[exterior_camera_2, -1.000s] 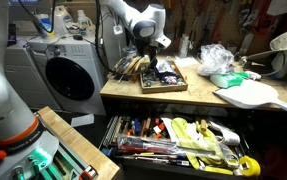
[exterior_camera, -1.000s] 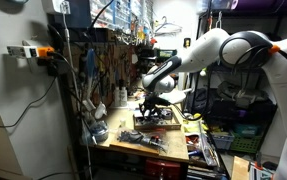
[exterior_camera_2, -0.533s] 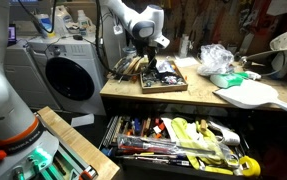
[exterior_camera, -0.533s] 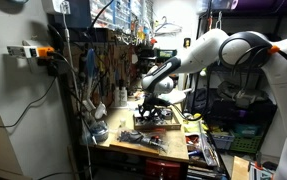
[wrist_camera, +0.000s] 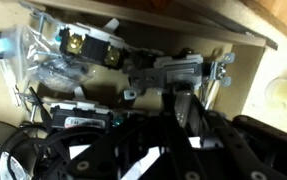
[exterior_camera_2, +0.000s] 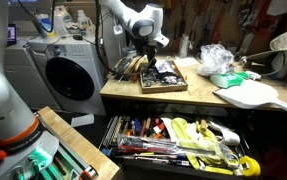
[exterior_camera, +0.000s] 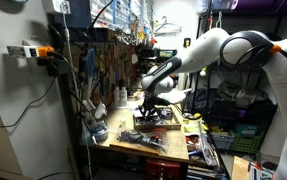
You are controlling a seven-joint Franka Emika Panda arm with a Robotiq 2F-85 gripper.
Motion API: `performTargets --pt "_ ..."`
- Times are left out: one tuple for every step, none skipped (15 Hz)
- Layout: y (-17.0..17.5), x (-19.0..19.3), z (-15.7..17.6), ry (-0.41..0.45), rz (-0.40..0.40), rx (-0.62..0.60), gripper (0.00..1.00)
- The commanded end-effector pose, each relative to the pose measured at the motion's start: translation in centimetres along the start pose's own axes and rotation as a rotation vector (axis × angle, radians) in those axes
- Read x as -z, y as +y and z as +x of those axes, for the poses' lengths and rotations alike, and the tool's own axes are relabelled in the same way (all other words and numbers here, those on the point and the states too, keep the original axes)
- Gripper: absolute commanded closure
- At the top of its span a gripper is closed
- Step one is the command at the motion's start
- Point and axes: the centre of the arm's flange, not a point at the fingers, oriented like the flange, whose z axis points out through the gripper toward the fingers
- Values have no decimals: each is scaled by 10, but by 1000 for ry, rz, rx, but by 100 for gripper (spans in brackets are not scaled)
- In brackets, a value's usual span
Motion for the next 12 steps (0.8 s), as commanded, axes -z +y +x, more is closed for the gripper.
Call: performTargets --pt "2 30 -21 -50 -20 -6 92" --pt "1 35 -25 -70 -21 -1 92" --pt "1 40 -28 -95 -24 4 92" --pt "1 46 -32 -120 -28 14 92" --pt "0 52 -36 -154 -30 27 92" --pt "0 57 -41 -180 -30 41 92" --pt "-1 62 -45 -198 -29 54 92" --pt "-2 67 -50 -209 -23 76 92" --pt "-5 70 -53 -201 -14 91 92" --pt "-8 74 -55 -192 1 106 92" --pt "-13 76 -56 -178 17 130 92" --pt "-18 77 -57 -164 31 151 92"
